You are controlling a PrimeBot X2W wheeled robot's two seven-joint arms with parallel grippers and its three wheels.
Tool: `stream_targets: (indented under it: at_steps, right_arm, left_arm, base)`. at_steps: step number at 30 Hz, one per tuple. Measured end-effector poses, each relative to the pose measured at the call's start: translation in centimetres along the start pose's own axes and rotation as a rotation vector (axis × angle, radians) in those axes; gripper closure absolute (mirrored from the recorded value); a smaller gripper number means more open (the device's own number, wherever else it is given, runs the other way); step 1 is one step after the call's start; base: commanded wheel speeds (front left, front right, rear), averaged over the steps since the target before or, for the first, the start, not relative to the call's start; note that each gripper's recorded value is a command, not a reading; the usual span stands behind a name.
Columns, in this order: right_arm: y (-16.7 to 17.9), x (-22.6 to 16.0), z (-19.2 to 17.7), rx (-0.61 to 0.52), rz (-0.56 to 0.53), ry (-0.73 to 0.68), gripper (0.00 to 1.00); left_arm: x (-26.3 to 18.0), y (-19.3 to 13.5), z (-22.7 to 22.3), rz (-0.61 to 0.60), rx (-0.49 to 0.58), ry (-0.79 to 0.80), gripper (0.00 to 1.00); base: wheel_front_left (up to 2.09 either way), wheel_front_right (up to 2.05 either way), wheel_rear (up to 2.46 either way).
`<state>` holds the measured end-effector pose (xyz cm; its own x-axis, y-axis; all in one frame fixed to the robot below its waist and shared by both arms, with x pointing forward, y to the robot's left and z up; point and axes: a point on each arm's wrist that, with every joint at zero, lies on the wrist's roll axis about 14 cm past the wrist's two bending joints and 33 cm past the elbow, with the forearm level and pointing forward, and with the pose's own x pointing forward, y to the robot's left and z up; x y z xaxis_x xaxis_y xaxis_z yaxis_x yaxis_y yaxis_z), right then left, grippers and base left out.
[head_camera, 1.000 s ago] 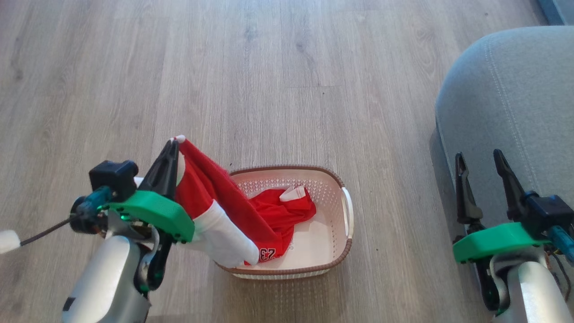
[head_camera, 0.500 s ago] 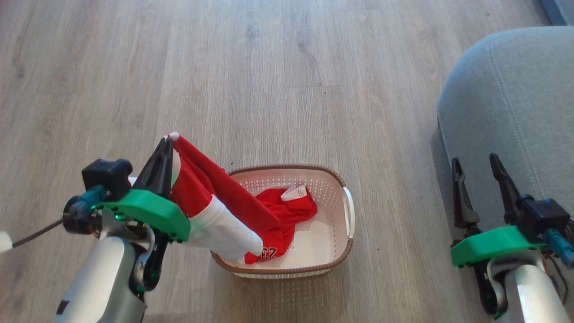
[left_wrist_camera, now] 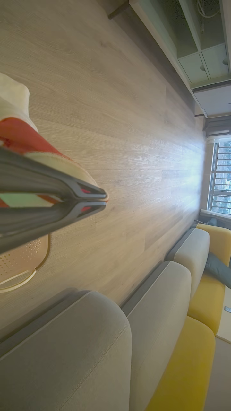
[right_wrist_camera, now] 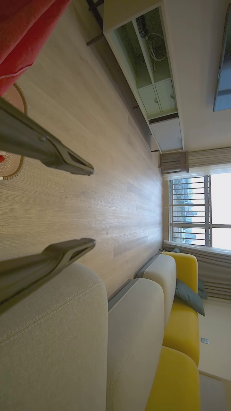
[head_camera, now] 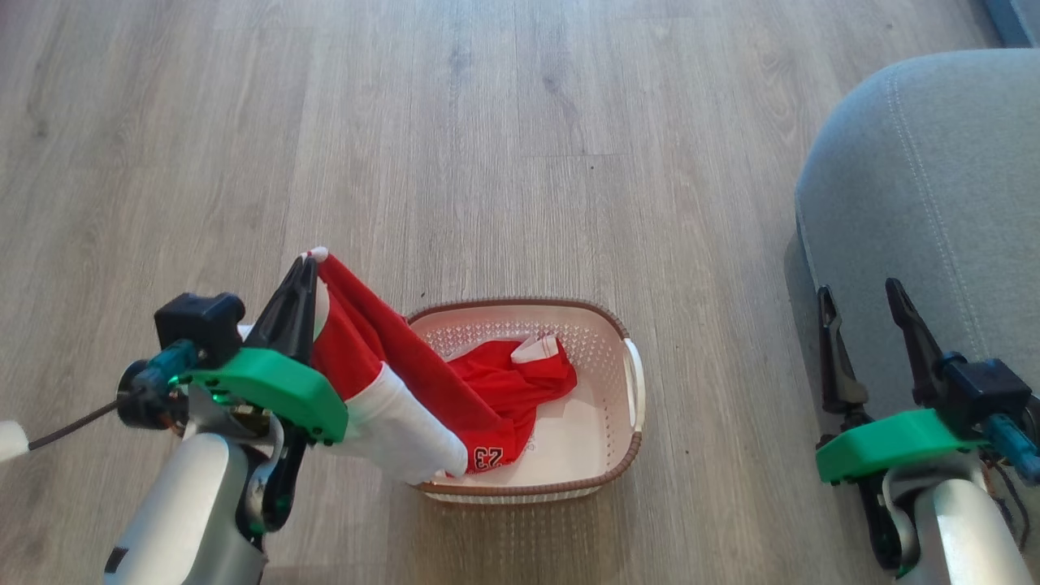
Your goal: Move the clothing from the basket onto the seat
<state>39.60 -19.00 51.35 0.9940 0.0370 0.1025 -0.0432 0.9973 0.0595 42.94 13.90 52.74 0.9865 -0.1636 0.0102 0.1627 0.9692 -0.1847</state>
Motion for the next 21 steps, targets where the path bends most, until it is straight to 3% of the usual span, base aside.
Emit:
stream_targets:
  at_steps: [15, 21]
  right_arm:
    - [1.2, 0.2, 0.0, -0.009, 0.045, 0.001, 0.0]
    - [10.2, 0.2, -0.3, 0.026, 0.357, 0.019, 0.0]
  left_arm:
    - [-0.2, -0.3, -0.1, -0.009, -0.003, 0.006, 1.0]
    - [-0.5, -3.2, -0.3, -0.107, 0.003, 0.029, 1.0]
  base:
    - [0.0, 0.0, 0.0]
    - [0.0, 0.0, 0.0]
